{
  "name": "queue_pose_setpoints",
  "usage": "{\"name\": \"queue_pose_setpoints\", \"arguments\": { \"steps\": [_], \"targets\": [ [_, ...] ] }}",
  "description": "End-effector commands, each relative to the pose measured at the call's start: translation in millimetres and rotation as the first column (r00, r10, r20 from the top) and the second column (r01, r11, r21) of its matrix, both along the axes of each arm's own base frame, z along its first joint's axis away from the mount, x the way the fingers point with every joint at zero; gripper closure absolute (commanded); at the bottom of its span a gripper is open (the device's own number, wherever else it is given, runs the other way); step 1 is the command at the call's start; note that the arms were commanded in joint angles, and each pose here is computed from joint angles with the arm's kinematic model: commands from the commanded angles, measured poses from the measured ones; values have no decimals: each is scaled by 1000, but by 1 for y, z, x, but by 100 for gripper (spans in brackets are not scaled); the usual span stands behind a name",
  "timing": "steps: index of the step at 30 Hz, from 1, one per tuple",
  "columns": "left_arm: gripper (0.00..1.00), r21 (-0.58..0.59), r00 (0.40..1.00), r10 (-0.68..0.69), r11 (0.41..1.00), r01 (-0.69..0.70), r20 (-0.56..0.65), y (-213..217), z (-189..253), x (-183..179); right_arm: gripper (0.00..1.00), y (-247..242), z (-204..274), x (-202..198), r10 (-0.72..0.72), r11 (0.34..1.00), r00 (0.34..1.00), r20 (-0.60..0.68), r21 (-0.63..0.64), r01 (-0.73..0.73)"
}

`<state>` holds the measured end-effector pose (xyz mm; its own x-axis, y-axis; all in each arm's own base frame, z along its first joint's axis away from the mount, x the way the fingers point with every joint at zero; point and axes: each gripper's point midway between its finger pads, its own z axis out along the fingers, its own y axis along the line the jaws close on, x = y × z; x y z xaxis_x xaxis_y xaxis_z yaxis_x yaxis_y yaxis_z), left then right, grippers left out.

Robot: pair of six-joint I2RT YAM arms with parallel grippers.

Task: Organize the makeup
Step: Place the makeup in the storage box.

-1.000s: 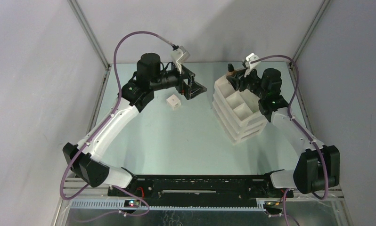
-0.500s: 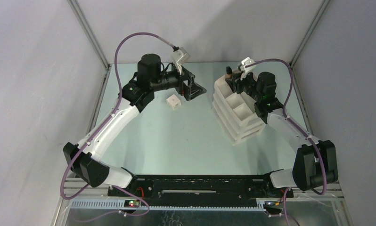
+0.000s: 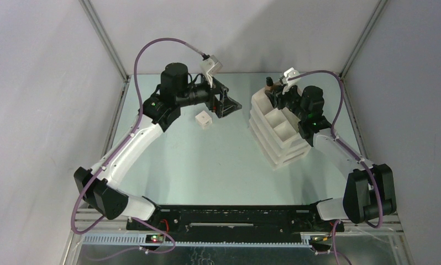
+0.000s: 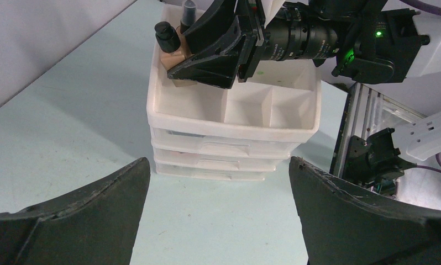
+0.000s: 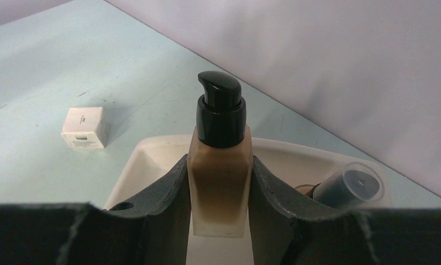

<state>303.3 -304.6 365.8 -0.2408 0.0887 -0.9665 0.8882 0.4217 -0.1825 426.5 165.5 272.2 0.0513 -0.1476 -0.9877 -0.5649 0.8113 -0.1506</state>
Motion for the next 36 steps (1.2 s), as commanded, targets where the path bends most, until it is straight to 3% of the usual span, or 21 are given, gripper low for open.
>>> {"name": "queue_pose_setpoints", "arguments": {
  "steps": [1, 10, 17, 23, 32, 36],
  "targets": [
    [0, -12, 1000, -7, 1000, 7, 15, 4, 4, -2, 58, -4, 22, 1, -21, 1000, 996, 85, 5, 21],
    [0, -19, 1000, -6, 1000, 6, 18, 5, 8, -3, 40, -7, 24, 2, -39, 999, 995, 88, 7, 38],
    [0, -20, 1000, 4, 1000, -3, 18, 10, 8, -2, 41, -5, 29, -1, -24, 1000, 994, 104, 4, 23],
    [0, -17, 1000, 10, 1000, -10, 10, 13, 5, 0, 54, -4, 41, -6, -11, 1000, 993, 116, 0, 11],
    [0, -20, 1000, 14, 1000, -14, 8, 16, 5, 1, 87, -5, 55, 1, -41, 999, 988, 146, 11, 40],
    [0, -14, 1000, 20, 1000, -20, 0, 18, 1, 4, 91, -4, 63, 9, -54, 998, 986, 155, 14, 53]
  ]
}}
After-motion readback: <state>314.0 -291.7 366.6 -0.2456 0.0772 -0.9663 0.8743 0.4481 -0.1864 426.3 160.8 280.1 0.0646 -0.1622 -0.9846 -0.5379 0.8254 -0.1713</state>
